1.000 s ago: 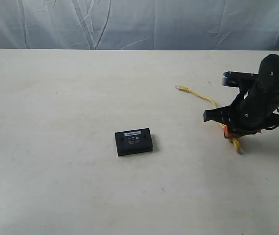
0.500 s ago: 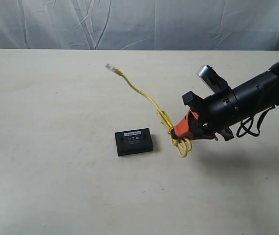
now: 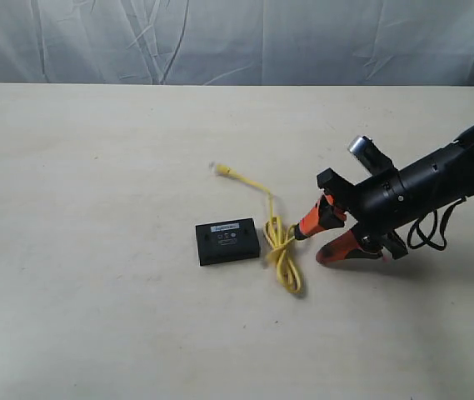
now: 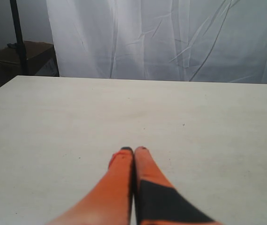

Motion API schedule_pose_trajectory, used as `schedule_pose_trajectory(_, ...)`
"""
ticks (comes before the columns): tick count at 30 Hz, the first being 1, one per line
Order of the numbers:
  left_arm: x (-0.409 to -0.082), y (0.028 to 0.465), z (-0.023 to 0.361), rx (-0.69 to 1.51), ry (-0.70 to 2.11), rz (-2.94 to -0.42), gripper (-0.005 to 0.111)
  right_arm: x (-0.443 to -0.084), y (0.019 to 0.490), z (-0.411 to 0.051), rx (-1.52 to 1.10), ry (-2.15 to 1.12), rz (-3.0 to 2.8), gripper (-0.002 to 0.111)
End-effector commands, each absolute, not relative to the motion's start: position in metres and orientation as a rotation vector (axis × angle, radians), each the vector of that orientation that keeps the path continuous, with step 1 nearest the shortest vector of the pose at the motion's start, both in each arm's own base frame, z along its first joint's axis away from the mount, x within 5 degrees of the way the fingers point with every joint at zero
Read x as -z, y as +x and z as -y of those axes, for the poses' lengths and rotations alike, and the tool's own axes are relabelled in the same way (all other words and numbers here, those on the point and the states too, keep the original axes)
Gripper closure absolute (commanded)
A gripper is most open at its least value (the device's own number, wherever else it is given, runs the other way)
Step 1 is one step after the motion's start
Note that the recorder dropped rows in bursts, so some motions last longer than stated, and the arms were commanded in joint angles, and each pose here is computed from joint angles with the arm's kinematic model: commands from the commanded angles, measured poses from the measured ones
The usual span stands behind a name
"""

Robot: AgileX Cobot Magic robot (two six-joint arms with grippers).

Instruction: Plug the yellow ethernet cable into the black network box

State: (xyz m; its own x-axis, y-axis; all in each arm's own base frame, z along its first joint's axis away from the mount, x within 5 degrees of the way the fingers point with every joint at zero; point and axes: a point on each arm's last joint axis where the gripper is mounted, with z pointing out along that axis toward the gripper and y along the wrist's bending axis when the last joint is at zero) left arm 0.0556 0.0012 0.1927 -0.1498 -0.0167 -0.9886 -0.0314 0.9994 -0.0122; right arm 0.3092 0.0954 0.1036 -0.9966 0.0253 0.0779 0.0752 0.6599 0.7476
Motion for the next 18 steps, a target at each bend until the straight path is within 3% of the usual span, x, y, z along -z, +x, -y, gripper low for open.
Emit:
schedule_pose_trajectory(1,-0.192,0.056,-0.001,-0.016,-0.036,-1.715,0.107,-0.101,0.314,-0.088,1.158,-0.133,2.865,0.056)
schedule_pose_trajectory(7,-0.192,0.056,-0.001,-0.016,-0.036,-1.715,0.107,-0.122,0.317,-0.085,1.185,-0.117,2.929,0.055)
schedule_pose_trajectory(11,-0.192,0.056,-0.001,-0.016,-0.036,-1.715,0.107,-0.170,0.312,-0.095,1.182,0.046,3.102,0.055)
schedule_pose_trajectory(14,-0.192,0.056,-0.001,-0.016,-0.036,-1.715,0.107,-0.199,0.289,-0.131,0.970,0.295,3.236,0.055)
schedule_pose_trajectory(18,-0.192,0.056,-0.001,-0.016,-0.036,-1.715,0.107,-0.197,0.254,-0.189,0.463,0.659,3.384,0.055)
